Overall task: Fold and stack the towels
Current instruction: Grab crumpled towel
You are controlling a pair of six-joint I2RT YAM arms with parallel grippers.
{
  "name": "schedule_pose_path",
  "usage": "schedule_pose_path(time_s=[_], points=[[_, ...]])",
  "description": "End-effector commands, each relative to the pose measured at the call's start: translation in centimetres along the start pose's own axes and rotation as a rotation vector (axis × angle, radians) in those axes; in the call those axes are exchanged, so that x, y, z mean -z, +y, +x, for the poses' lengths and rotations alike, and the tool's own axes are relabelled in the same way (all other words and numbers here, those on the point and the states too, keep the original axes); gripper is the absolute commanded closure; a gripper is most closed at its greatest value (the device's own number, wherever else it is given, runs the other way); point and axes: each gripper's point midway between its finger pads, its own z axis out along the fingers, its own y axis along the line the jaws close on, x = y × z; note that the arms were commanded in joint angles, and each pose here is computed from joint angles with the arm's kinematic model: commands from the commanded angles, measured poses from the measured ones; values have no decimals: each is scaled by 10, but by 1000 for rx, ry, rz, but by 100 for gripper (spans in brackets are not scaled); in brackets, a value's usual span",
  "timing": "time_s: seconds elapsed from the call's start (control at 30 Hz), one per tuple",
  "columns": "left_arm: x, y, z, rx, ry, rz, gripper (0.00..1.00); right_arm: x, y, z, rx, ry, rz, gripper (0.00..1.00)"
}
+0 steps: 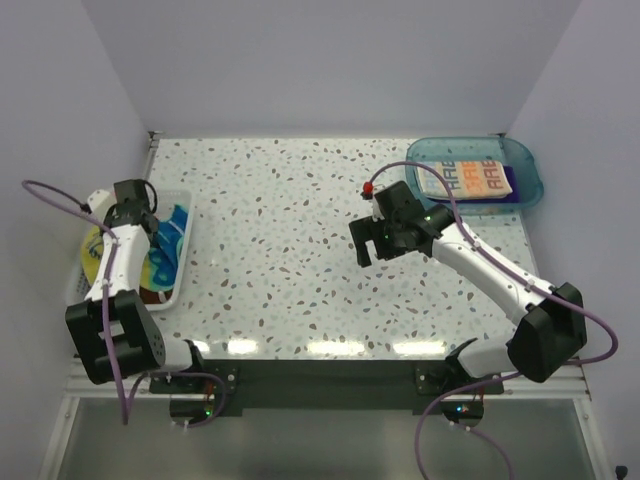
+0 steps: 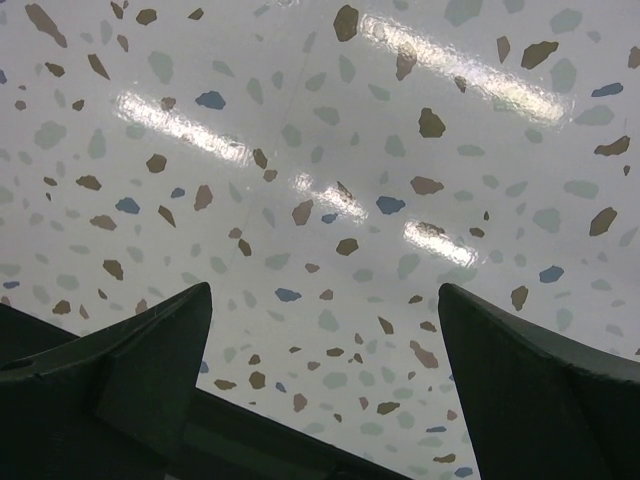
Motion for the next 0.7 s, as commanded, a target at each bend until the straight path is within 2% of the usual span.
schedule_pose_path(time_s=[0.0,0.17,0.2,0.23,0.4,0.5,0.67], points=[[42,-28,-45,22,-161,64,85,7,5,-15,-9,-62,-22,1],[64,-56,-39,-25,-180,149,83,3,4,-11,-9,-48,-19,1],[62,-62,-33,-34,-163,171,80,3,4,-10,-11,-48,-19,1],[59,-65,-27,-43,-142,184,72,1,4,-9,-12,-43,-16,1],[41,-80,18,-112,-29,212,69,-3,3,-4,-12,-27,-13,2],[50,-93,26,-138,-40,246,64,-3,7,-3,-10,-18,-33,1],[85,-120,25,-197,-85,338,47,-4,7,-2,-12,-15,-36,1]])
